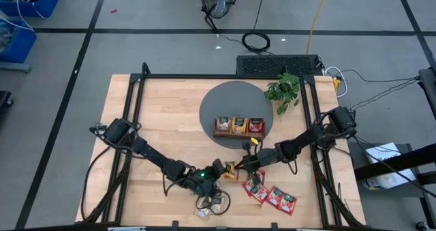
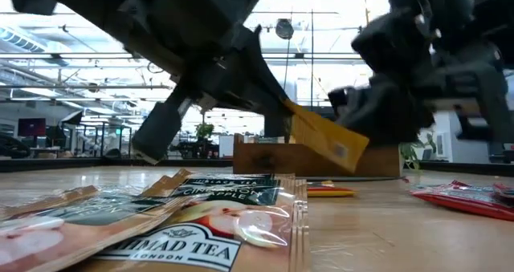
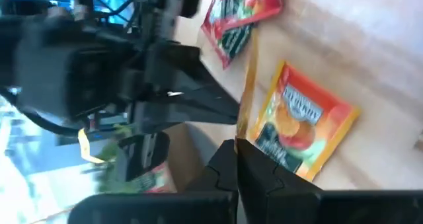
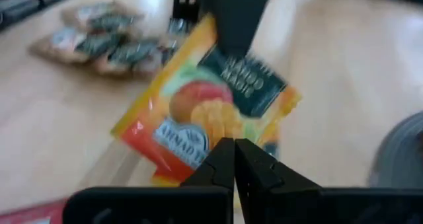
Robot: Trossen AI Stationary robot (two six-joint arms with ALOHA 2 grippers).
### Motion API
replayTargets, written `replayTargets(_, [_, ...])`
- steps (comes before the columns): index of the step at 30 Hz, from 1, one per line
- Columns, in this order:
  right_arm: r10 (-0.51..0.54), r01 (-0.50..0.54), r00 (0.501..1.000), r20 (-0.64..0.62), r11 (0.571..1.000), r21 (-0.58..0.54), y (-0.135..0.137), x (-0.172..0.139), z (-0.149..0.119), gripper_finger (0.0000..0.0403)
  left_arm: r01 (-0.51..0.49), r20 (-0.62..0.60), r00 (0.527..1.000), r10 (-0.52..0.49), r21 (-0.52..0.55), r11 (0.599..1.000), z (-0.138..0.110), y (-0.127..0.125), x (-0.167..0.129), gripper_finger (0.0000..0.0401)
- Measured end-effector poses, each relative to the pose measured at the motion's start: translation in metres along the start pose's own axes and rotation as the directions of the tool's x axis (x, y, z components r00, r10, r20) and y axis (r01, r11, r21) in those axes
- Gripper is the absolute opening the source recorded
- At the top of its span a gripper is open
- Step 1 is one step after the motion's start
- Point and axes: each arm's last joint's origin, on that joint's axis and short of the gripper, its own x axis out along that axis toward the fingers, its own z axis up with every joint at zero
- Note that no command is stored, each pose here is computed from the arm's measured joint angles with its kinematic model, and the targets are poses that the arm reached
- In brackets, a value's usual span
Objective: Pick & Place Tea
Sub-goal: Put the brown tea bag into the left section of the wooden organiser
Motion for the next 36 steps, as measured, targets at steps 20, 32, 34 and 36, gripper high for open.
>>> replayTargets(20, [0.154,-0.201,0.966,0.208,0.952,0.232,-0.041,-0.061,0.063,0.0039,-0.242,-0.052,0.965,0.256,0.193,0.951,0.044,-0.01,-0.05,0.0003])
replayTargets(32, [0.311,-0.409,0.909,0.276,0.793,0.452,-0.063,-0.058,0.06,0.0132,-0.27,0.011,0.961,0.278,0.274,0.923,0.048,-0.004,-0.052,0.0003])
replayTargets(34, [0.323,-0.422,0.905,0.277,0.762,0.49,-0.068,-0.059,0.059,0.0145,-0.267,0.033,0.963,0.269,0.28,0.922,0.049,-0.004,-0.052,0.0003])
replayTargets(36, [0.31,-0.418,0.907,0.284,0.741,0.526,-0.072,-0.06,0.059,0.0156,-0.264,0.048,0.964,0.262,0.298,0.917,0.049,-0.005,-0.052,0.0004])
